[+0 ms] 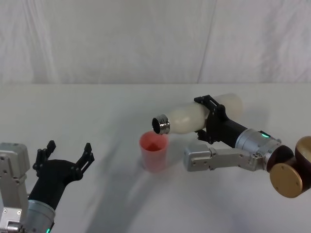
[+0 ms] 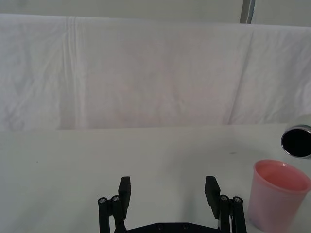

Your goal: Grasp the thermos with one hand and pour water into the cup lid.

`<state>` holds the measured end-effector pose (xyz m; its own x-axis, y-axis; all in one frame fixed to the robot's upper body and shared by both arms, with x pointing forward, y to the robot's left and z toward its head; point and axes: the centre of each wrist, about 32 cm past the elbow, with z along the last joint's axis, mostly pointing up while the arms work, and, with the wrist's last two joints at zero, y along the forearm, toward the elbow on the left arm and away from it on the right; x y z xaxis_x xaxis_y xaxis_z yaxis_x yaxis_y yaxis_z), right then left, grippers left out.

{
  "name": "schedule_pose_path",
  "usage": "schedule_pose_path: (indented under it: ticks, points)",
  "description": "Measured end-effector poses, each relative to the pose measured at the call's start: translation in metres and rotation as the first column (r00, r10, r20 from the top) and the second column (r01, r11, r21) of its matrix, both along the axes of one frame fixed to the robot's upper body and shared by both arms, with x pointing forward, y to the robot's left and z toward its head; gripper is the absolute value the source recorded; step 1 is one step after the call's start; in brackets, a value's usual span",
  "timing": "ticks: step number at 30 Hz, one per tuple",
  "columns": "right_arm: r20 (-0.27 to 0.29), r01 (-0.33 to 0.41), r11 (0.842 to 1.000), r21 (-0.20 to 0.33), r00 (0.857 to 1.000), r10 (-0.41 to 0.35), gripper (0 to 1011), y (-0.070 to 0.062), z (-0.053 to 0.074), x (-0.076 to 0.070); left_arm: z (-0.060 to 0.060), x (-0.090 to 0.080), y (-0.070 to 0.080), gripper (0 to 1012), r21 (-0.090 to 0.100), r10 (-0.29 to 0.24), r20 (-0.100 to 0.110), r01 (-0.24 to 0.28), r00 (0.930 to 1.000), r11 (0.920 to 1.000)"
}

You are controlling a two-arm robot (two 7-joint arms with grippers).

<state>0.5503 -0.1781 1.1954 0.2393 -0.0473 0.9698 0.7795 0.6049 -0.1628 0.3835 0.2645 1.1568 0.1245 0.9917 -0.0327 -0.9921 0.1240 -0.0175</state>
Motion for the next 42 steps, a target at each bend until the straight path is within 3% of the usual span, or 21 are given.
schedule_pose_path:
  ticks: [24, 42]
  points:
    - [0.007, 0.039, 0.999, -0.035, 0.999, -0.039, 958, -0.0046, -0.0087, 0.0060, 0.0000, 0.0000, 0.0000, 1001, 0.000, 0.000, 0.000, 0.000, 1.0000, 1.0000]
    - [0.039, 0.038, 0.996, -0.078, 0.999, -0.035, 957, -0.0061, -0.0066, 0.0079, 0.0000, 0.0000, 0.0000, 1001, 0.000, 0.000, 0.000, 0.000, 1.0000, 1.0000]
